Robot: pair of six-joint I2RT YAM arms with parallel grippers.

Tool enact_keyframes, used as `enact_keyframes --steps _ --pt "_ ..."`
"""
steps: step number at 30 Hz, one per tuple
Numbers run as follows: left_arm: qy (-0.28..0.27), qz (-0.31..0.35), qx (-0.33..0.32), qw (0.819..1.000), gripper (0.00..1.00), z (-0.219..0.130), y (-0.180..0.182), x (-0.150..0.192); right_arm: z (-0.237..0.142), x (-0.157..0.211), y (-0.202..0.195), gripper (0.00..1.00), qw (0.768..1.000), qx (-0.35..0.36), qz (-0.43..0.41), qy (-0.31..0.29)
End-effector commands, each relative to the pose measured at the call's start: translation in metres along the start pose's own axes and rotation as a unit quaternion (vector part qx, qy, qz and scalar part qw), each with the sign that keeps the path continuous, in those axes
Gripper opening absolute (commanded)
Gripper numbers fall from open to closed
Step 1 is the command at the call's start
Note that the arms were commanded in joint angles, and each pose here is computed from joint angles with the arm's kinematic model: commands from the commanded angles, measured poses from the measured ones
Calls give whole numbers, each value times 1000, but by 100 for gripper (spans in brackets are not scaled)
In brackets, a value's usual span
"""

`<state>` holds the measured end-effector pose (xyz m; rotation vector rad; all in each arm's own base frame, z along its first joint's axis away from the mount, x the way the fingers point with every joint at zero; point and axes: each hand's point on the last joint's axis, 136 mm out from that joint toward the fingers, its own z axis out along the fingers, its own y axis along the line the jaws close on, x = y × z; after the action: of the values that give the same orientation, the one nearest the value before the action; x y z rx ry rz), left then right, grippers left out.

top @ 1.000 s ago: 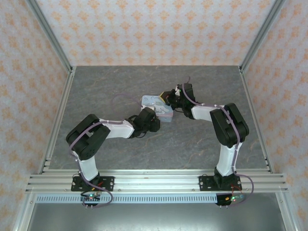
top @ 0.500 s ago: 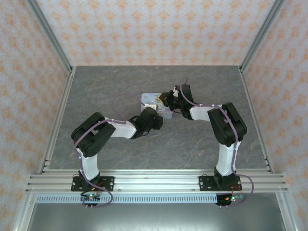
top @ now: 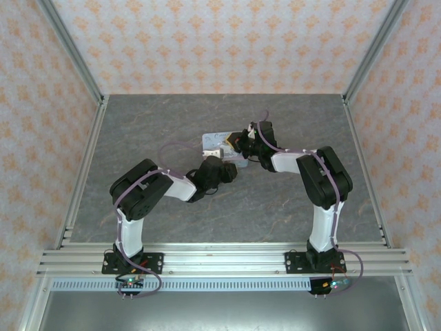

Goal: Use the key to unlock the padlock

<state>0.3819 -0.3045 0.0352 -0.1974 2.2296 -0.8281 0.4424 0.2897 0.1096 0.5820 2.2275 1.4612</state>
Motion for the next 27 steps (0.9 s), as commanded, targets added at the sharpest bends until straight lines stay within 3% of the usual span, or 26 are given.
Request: enact_keyframes --steps 1,10,20,27 --pt "-10 -49 -4 999 35 8 16 7 8 11 -27 0 999 34 8 15" --pt "-47 -109 -9 993 30 13 21 0 9 12 -32 0 999 35 12 18" --pt "-51 -109 -47 992 32 19 22 3 11 12 -35 0 999 36 18 16" --pt "-73 -134 -21 988 16 15 12 -6 11 14 -36 0 999 37 19 17"
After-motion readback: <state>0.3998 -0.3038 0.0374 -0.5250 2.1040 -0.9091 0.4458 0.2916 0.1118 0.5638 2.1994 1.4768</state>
